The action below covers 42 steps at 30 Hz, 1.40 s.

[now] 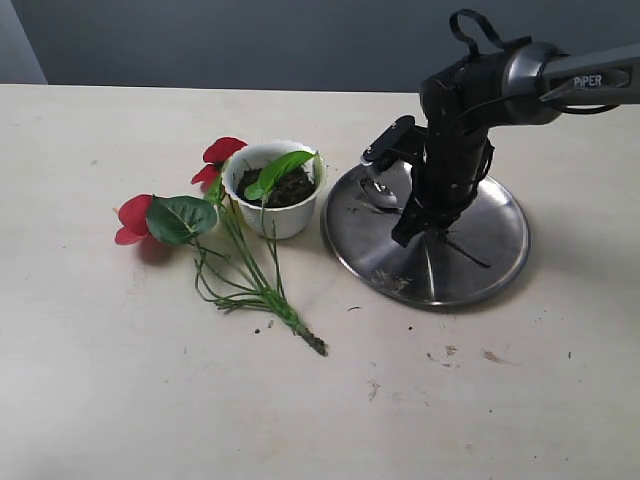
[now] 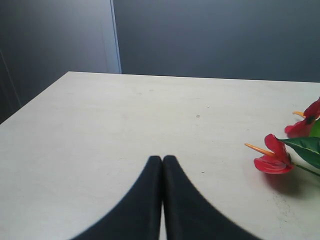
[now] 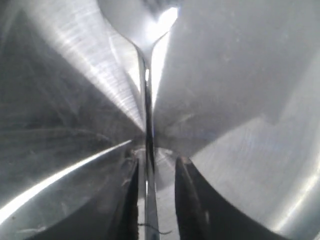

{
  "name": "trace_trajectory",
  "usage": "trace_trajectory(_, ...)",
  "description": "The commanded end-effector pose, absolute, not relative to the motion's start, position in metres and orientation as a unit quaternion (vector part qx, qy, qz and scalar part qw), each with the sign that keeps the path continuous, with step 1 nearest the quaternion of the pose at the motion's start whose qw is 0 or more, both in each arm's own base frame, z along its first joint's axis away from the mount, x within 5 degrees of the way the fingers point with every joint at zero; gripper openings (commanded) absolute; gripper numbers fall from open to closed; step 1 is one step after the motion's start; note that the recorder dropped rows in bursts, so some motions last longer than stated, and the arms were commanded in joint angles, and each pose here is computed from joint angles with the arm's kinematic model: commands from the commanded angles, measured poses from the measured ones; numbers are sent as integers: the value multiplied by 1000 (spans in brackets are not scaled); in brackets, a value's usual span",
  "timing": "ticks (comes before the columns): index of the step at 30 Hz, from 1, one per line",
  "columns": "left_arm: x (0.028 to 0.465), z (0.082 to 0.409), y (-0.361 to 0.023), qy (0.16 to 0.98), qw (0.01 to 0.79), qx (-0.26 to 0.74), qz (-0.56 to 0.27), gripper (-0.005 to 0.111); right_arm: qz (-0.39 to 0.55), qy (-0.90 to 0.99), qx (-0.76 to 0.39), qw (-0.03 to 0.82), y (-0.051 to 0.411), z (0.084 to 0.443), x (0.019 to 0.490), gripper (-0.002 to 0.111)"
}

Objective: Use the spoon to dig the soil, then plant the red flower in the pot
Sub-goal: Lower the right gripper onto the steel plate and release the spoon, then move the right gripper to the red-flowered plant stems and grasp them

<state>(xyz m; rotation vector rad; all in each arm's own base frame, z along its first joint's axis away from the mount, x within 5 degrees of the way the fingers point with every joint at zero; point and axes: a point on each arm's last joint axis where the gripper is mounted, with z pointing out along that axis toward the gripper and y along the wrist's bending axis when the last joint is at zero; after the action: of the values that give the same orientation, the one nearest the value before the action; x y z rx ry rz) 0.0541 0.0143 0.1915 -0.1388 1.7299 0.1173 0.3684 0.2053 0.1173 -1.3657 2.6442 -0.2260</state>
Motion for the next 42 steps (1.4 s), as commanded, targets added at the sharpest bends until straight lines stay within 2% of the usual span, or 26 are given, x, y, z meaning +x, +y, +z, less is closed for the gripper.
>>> trace_trajectory(1,54,191,14,759,647,-60,50,0,-58,896,-429,95,203,144,366,27)
trace_trajectory(6,54,191,14,759,647,-60,50,0,45,909,-391,135,216,187,352,28)
trace_trajectory(10,54,191,14,759,647,-60,50,0,178,882,-424,107,239,210,325,40)
trace_trajectory(12,54,191,14,759,647,-60,50,0,204,869,-438,104,249,211,318,45)
trace_trajectory(18,54,191,14,759,647,-60,50,0,201,848,-463,165,289,204,305,46)
trace_trajectory(25,54,191,14,758,648,-60,50,0,215,818,-510,158,331,203,263,46)
trace_trajectory(27,54,191,14,758,648,-60,50,0,218,805,-522,178,345,204,251,46)
trace_trajectory(30,54,191,14,758,648,-60,50,0,221,791,-512,252,361,210,249,46)
trace_trajectory(37,54,191,14,758,648,-60,50,0,202,805,-487,271,360,209,256,53)
trace_trajectory(42,54,191,14,758,648,-60,50,0,196,811,-488,257,362,194,258,53)
